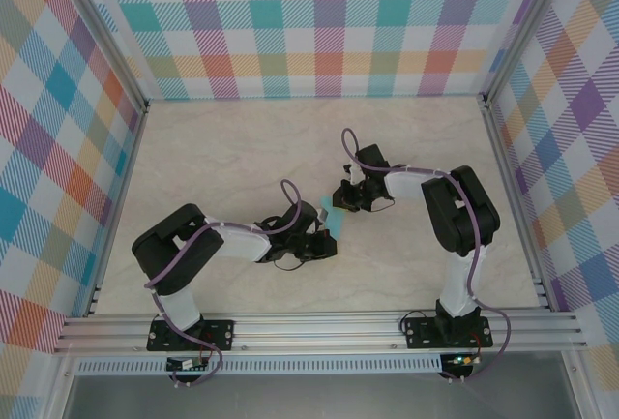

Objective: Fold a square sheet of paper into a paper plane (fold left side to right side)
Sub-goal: Fold the wing for the fifth time at the center of the table, then turn over the paper plane at the center of the table.

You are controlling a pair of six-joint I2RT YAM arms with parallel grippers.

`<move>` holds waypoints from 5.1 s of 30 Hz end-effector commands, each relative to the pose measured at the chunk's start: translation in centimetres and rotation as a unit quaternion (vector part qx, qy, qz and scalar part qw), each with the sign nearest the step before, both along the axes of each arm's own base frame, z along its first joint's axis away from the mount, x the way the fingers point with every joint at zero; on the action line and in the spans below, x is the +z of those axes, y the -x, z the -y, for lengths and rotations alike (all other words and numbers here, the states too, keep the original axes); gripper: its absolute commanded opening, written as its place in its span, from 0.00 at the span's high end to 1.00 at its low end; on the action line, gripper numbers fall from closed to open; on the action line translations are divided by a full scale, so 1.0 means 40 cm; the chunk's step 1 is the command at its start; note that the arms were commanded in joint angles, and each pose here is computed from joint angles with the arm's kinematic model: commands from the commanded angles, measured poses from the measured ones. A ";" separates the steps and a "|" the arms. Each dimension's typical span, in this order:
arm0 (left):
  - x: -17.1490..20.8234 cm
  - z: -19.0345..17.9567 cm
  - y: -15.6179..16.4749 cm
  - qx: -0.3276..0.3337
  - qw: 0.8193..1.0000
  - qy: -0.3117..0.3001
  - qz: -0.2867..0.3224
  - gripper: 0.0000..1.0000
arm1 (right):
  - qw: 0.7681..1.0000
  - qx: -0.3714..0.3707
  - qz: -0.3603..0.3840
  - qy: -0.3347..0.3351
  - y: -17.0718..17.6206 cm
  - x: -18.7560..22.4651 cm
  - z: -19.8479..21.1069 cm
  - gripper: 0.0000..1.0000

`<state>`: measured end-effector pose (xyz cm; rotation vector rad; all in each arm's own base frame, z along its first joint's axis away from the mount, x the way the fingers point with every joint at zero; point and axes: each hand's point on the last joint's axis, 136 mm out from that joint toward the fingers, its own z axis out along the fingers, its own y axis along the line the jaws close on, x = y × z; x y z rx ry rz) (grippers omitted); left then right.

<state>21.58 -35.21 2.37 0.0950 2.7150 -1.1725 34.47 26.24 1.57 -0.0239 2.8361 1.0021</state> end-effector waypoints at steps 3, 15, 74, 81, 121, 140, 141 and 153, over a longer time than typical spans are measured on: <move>-0.023 0.011 0.036 -0.018 1.000 -0.002 -0.018 0.92 | 0.999 0.002 -0.031 0.042 0.027 -0.067 0.026 0.89; -0.036 0.033 0.050 -0.028 0.999 0.001 -0.025 0.90 | 0.998 0.002 -0.035 0.046 0.028 -0.071 0.029 0.89; -0.058 0.021 0.093 -0.081 0.995 -0.057 -0.034 0.96 | 0.997 0.003 -0.044 0.067 0.031 -0.074 0.041 0.90; -0.078 0.003 0.154 -0.082 0.993 -0.069 -0.046 0.96 | 0.997 0.003 -0.043 0.065 0.029 -0.071 0.039 0.90; 0.430 -0.400 -0.118 0.240 0.894 -0.224 0.305 0.20 | 0.961 0.034 0.070 0.266 0.139 0.119 0.013 0.38; 0.451 -0.445 -0.103 0.263 0.885 -0.224 0.313 0.17 | 0.992 0.065 0.105 0.018 0.188 0.232 -0.091 1.00; 0.455 -0.446 -0.103 0.264 0.885 -0.222 0.315 0.17 | 0.994 0.063 0.089 -0.006 0.193 0.213 -0.094 0.99; 0.475 -0.470 -0.093 0.272 0.880 -0.219 0.323 0.16 | 0.996 0.024 0.053 0.064 0.190 0.098 0.053 0.75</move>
